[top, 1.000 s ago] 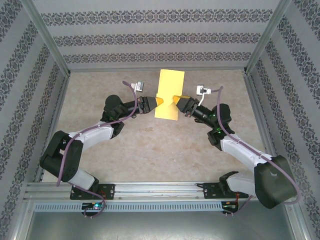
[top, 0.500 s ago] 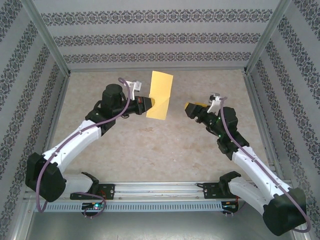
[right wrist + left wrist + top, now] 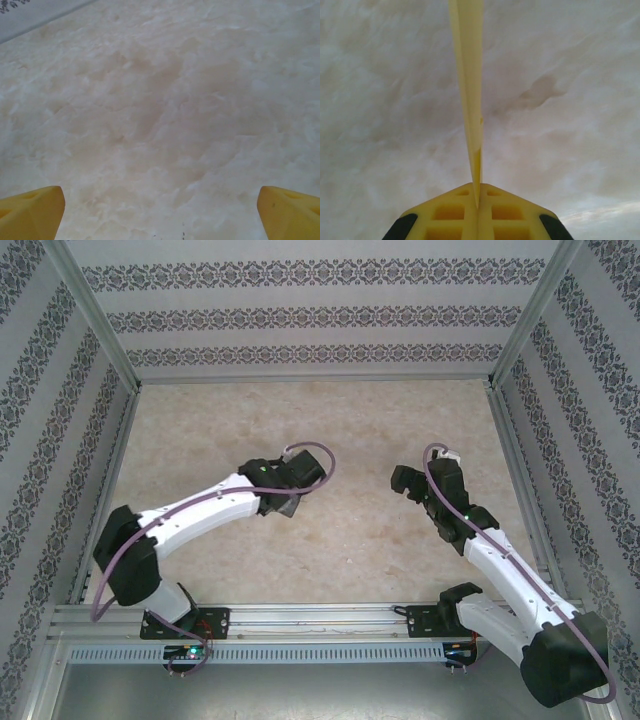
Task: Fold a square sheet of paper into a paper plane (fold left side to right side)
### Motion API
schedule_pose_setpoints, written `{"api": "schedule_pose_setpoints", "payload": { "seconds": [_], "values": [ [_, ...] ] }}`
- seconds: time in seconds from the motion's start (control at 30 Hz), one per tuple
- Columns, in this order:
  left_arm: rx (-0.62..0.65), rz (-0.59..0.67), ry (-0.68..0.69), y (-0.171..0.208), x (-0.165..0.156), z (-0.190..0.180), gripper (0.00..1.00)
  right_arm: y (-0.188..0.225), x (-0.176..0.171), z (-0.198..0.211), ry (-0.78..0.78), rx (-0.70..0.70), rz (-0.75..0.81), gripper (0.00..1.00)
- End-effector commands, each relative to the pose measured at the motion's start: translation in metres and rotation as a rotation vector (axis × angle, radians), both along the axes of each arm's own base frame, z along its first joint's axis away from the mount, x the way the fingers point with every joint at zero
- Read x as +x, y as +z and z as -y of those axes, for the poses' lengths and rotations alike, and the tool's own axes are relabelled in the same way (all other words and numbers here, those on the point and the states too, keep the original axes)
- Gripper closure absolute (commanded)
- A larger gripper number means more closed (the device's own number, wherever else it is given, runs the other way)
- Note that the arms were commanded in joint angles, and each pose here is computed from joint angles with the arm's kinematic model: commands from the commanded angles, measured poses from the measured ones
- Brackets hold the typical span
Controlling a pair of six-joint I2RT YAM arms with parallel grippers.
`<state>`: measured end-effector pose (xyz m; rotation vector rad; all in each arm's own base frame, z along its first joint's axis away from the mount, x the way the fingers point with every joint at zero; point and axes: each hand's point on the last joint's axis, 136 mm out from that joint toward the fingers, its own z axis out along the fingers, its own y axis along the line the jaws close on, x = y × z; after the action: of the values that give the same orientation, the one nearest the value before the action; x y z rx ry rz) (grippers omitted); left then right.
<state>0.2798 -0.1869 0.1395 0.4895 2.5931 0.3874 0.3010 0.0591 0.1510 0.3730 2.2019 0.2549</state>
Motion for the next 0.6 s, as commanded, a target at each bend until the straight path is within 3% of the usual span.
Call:
{"api": "schedule_pose_setpoints", "payload": {
  "seconds": [0.0, 0.2, 0.4, 0.57],
  "values": [
    [0.216, 0.020, 0.094, -0.003, -0.012, -0.033, 1.00, -0.003, 0.001, 0.009, -0.030, -0.020, -0.009, 0.02],
    [0.248, -0.025, 0.152, -0.034, -0.019, -0.021, 1.00, -0.009, 0.003, 0.005, -0.013, 0.013, -0.021, 0.02],
    [-0.037, -0.022, 0.158, -0.054, -0.014, 0.021, 1.00, -0.016, 0.005, 0.001, 0.004, 0.043, -0.037, 0.02],
    [-0.192, -0.085, 0.157, -0.069, -0.014, 0.053, 0.96, -0.018, 0.006, -0.001, 0.014, 0.062, -0.038, 0.02]
  ]
}}
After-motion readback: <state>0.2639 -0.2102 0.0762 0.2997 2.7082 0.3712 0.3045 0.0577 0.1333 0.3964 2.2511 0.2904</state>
